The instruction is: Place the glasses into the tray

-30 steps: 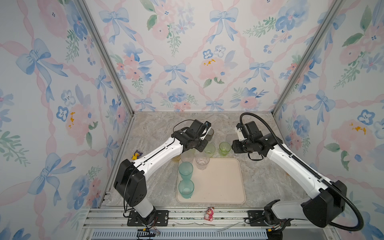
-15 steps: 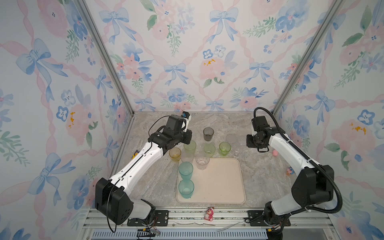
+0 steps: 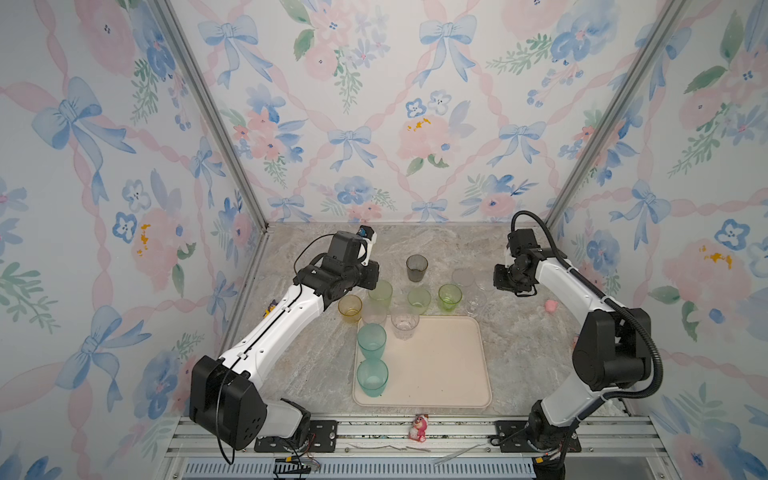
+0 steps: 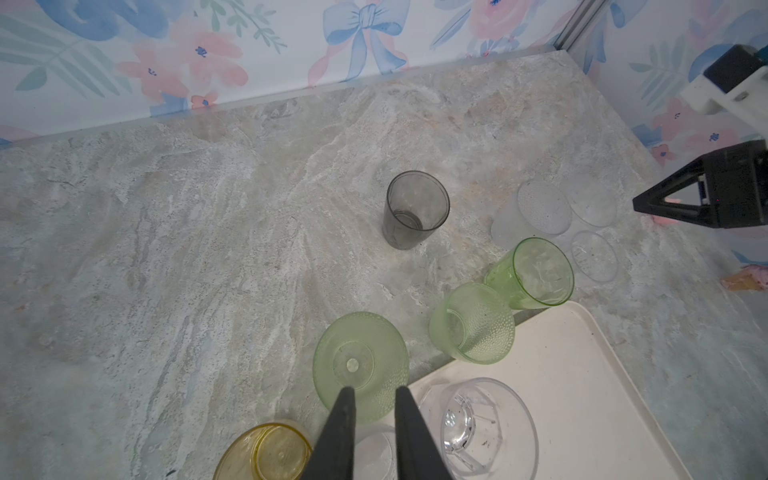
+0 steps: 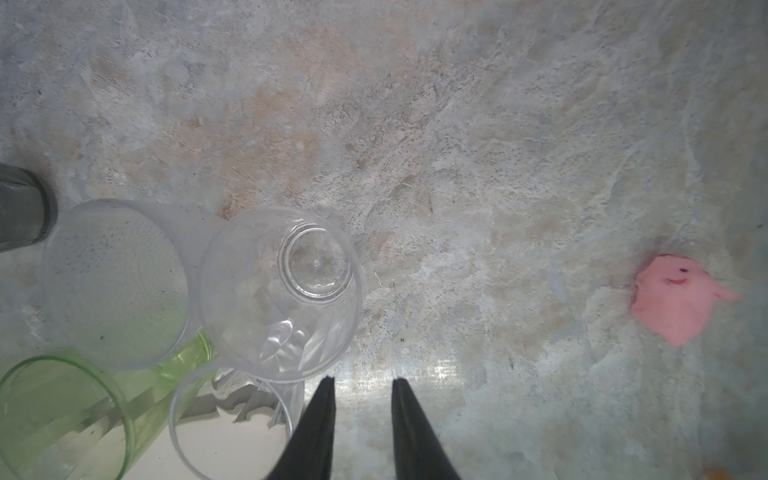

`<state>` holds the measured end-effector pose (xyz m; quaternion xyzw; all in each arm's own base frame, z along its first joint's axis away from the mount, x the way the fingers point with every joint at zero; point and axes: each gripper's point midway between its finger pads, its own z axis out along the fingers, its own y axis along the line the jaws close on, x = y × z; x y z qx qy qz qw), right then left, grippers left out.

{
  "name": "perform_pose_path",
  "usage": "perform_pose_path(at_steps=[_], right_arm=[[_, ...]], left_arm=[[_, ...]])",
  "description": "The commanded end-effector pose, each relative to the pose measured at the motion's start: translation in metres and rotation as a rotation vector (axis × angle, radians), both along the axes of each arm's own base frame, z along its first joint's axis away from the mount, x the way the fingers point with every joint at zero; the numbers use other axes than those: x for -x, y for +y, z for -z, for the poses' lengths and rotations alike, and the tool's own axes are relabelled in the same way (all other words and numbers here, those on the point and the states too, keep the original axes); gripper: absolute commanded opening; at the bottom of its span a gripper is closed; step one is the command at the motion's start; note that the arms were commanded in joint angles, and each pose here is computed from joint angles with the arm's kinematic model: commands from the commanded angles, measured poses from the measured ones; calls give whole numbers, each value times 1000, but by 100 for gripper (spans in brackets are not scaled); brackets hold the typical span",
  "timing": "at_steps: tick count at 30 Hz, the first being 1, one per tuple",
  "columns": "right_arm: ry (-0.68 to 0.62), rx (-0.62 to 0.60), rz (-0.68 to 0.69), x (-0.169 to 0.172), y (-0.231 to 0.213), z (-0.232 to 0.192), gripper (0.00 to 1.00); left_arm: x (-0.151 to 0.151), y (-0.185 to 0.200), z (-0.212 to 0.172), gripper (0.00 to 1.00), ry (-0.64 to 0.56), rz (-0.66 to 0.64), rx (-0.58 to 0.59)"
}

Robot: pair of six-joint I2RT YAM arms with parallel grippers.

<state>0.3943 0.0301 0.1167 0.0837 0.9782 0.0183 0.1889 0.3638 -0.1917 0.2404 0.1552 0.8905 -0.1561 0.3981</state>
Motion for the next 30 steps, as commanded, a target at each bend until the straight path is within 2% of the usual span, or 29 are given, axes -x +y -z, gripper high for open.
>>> perform_pose_path(at_steps=[1, 20, 30], right_arm=[[-21, -45, 10, -12, 2, -2, 26], [13, -67, 6, -31, 7, 21, 22], [23, -56, 8, -36, 5, 27, 16]], left_arm=[[0, 0, -5, 21, -13, 4, 24], [-4, 5, 3, 21, 3, 0, 11], [-7, 5, 10, 20, 17, -3, 1]])
